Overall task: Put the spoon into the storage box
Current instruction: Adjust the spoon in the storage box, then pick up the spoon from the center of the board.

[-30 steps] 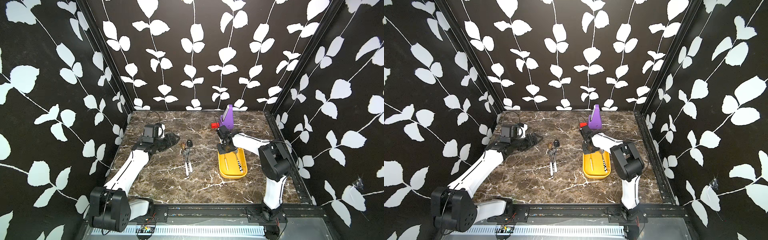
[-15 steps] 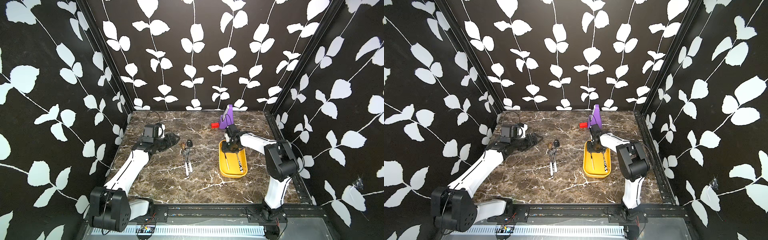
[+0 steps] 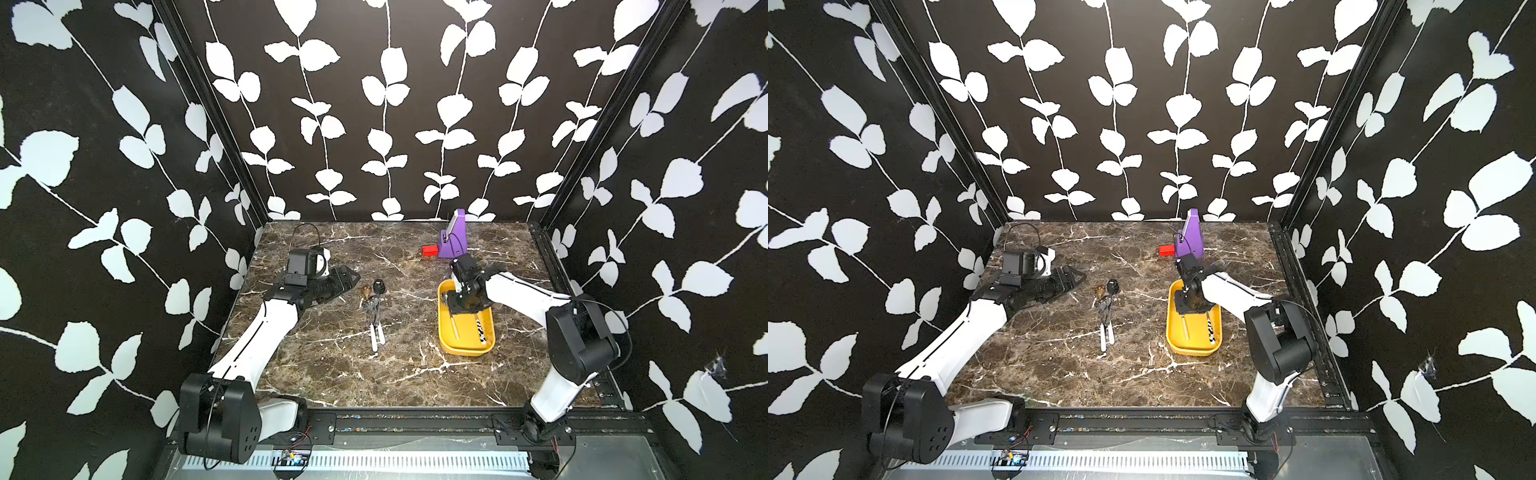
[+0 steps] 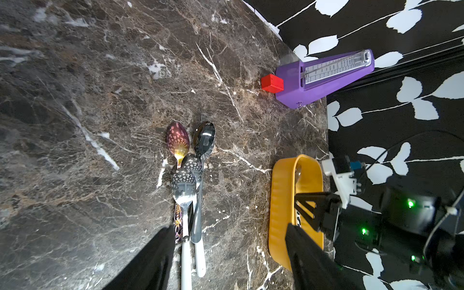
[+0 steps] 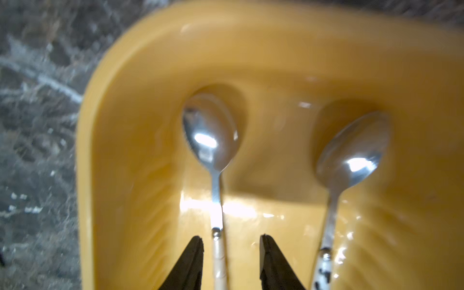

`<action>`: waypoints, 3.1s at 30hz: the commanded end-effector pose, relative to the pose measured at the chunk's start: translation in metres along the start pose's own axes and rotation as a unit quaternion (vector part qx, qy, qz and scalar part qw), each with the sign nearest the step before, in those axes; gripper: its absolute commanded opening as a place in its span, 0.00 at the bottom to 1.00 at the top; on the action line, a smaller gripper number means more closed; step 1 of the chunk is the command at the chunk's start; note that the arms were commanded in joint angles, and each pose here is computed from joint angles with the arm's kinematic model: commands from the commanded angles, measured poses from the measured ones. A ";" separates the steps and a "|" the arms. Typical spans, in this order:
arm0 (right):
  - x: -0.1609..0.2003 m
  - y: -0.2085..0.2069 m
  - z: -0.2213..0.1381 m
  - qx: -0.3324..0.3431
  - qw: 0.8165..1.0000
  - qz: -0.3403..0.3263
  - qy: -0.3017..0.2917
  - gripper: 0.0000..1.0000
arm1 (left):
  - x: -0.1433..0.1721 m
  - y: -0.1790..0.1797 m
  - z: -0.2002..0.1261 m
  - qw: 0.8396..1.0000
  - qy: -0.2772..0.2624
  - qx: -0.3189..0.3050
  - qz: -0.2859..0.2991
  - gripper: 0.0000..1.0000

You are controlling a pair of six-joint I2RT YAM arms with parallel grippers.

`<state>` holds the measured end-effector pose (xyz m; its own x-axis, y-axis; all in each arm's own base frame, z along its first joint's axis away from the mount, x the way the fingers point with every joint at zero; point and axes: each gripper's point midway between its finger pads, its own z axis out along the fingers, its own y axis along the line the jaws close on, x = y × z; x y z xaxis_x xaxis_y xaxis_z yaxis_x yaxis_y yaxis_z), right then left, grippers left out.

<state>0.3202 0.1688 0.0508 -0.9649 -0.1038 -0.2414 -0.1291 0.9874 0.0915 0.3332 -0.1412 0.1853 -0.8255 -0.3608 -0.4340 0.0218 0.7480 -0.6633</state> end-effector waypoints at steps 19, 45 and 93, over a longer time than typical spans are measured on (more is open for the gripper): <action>0.031 -0.008 0.030 0.075 0.996 -0.002 0.041 0.13 | 0.005 0.001 -0.004 1.000 0.003 -0.003 0.008 0.75; 0.023 -0.047 0.001 0.050 0.995 0.081 0.022 0.01 | 0.011 0.004 -0.002 1.000 0.012 -0.003 0.001 0.75; -0.006 -0.060 -0.066 0.022 0.995 0.074 -0.059 0.40 | 0.131 0.031 0.066 0.936 0.218 -0.236 0.141 0.52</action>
<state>0.3144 0.1012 0.0959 -0.9506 0.0442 -0.3074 0.0218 0.9969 0.0759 0.2598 -0.2054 0.0577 -0.9814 0.0691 -0.1792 0.1061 0.9728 -0.2060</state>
